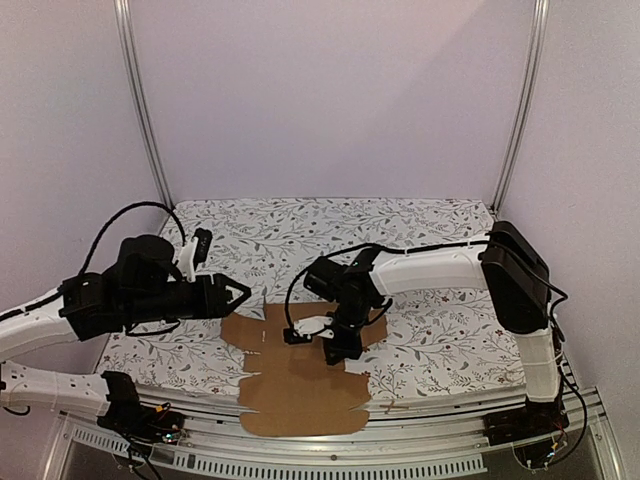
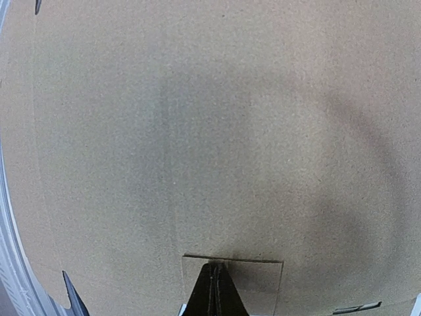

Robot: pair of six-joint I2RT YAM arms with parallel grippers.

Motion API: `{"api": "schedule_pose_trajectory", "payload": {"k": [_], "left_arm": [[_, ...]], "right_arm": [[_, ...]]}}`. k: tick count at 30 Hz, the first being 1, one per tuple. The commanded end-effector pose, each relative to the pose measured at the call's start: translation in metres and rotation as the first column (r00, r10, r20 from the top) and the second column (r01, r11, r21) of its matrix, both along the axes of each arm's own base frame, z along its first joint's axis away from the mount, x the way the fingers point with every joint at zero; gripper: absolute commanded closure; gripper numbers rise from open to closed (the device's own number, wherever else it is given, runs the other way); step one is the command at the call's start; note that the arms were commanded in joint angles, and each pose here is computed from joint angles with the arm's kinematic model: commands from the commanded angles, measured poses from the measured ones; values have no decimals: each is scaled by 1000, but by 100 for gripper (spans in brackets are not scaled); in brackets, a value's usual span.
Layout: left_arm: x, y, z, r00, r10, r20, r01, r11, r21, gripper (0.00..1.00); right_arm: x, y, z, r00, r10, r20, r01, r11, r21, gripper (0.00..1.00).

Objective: Fold the paper box

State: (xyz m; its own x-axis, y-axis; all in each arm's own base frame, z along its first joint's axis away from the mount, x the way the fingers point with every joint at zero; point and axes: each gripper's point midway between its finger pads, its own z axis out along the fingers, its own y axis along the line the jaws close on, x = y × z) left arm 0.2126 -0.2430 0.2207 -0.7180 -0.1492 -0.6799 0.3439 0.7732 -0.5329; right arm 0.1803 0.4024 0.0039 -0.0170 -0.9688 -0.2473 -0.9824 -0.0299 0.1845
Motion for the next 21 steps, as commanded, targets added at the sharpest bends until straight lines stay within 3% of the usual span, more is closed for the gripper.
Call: {"api": "schedule_pose_trajectory", "payload": {"k": [1, 8, 21], "left_arm": [[-46, 50, -97, 957, 184, -226, -150, 975, 162, 39], [-54, 70, -142, 925, 290, -245, -225, 939, 260, 32], [-50, 33, -187, 919, 227, -321, -130, 946, 298, 28]], "right_arm": [[4, -81, -92, 999, -45, 7, 45, 934, -355, 100], [1, -82, -96, 999, -52, -14, 43, 929, -367, 100], [2, -83, -99, 998, -67, -8, 59, 925, -375, 100]]}}
